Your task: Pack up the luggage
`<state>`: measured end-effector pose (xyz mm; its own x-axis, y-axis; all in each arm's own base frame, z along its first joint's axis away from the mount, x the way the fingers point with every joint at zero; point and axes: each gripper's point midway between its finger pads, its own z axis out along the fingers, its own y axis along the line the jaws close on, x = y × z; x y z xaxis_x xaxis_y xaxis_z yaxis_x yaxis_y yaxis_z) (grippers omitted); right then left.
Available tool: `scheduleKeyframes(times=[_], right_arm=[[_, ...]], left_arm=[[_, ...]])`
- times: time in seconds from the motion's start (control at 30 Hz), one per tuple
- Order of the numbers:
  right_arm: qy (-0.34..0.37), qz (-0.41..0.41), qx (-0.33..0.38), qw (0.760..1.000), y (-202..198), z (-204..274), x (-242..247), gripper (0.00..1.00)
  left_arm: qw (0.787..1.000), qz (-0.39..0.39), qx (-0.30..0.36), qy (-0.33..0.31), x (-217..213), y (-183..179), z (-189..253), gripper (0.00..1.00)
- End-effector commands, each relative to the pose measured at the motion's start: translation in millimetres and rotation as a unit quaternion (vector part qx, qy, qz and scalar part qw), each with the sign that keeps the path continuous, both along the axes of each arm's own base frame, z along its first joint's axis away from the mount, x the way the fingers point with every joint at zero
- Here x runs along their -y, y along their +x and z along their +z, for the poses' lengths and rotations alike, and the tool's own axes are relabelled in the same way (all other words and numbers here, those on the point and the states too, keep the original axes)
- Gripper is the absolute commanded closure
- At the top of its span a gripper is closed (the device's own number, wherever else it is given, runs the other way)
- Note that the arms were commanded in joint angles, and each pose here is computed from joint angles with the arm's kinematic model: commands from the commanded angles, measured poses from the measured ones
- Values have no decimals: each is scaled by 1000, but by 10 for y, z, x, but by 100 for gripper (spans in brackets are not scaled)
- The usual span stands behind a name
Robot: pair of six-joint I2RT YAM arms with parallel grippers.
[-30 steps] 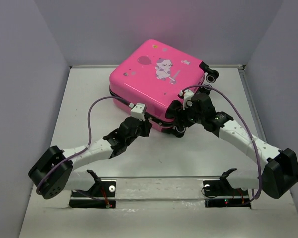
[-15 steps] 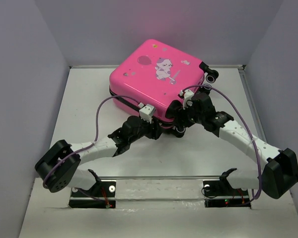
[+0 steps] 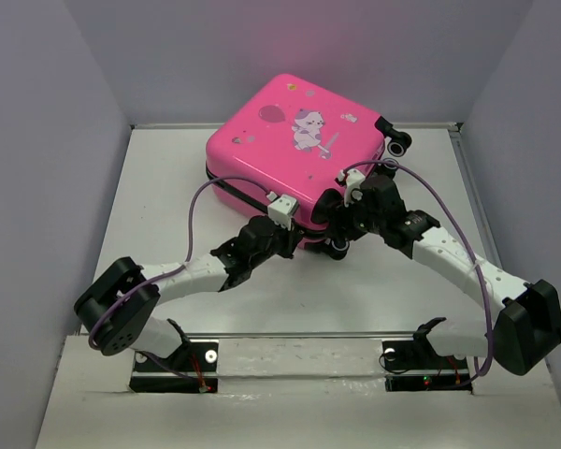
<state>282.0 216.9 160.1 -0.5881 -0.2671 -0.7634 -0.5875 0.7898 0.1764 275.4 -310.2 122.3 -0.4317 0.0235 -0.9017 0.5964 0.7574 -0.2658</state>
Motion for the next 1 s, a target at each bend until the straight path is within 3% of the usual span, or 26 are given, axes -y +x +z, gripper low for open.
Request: scheduleKeyframes(times=[0.0,0.17,0.4,0.57,0.63,0.67,0.7,0.77,0.8,0.9,0.97], right_arm=[[35,8,14,999,-86,212,-99,93],[38,-11,13,999,-125,197,-31,93],[43,-22,9,999,-241,172,53,93],[40,-15,-1,999,-357,112,29,93],[40,-6,-5,999,-422,89,-22,93],[39,9,-6,999,-496,80,-102,93],[36,12,-8,999,-528,70,-144,93],[29,25,-10,999,-606,41,-249,93],[25,39,-8,999,-696,32,-343,93],[32,66,-12,997,-877,59,-595,93],[45,74,-13,996,-940,116,-776,93]], left_arm=[[994,78,63,-32,-64,361,464,94],[986,161,38,13,-470,361,202,94],[957,287,12,44,-1135,318,-72,94],[944,330,11,18,-1344,379,47,94],[948,318,15,-5,-1294,361,174,94],[953,301,12,-19,-1237,329,223,91],[956,291,12,-33,-1207,295,274,75],[959,270,28,-79,-1180,201,578,59],[961,256,30,-96,-1156,147,679,46],[956,239,46,-166,-1222,-38,1198,34],[952,226,56,-199,-1315,-202,1497,33]])
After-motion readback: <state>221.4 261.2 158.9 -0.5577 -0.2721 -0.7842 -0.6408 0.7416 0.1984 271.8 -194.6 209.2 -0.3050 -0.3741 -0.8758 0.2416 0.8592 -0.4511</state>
